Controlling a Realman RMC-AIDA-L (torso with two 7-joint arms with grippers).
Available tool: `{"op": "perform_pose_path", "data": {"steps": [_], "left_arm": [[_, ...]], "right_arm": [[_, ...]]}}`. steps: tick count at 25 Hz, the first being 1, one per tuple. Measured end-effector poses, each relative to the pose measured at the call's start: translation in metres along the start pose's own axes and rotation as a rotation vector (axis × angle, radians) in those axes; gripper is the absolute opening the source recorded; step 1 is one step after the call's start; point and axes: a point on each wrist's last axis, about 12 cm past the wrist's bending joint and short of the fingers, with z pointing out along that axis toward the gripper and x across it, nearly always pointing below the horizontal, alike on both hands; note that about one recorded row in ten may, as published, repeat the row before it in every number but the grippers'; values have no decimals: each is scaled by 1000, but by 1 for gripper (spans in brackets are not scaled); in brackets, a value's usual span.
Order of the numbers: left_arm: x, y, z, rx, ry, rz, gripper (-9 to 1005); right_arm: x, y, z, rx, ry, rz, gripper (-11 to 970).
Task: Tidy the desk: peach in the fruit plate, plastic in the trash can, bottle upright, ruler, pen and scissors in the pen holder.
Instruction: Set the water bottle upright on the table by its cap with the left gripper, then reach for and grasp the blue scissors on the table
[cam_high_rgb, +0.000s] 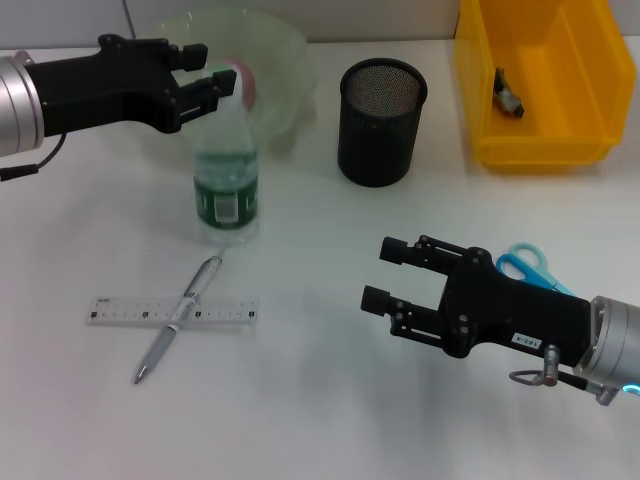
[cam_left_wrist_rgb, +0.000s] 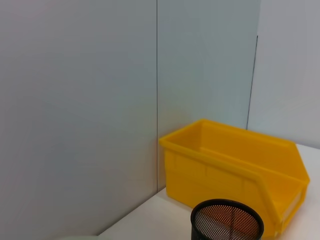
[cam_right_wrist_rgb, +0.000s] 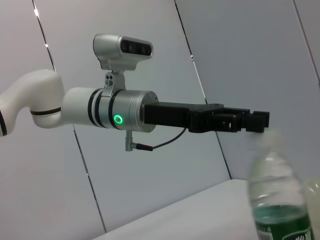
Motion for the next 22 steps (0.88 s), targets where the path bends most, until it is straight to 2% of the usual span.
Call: {"op": "perform_pose_path", "data": {"steps": [5, 16, 22], "left_arm": [[-1, 0, 1, 2, -2, 7, 410], [-3, -1, -3, 6, -39, 2, 185], [-5, -1, -10, 10, -122, 0, 245]], "right_arm": [[0, 0, 0, 0, 0, 0, 680], [0, 0, 0, -1, 1, 0, 680], [0, 0, 0, 0, 0, 1, 681]]}}
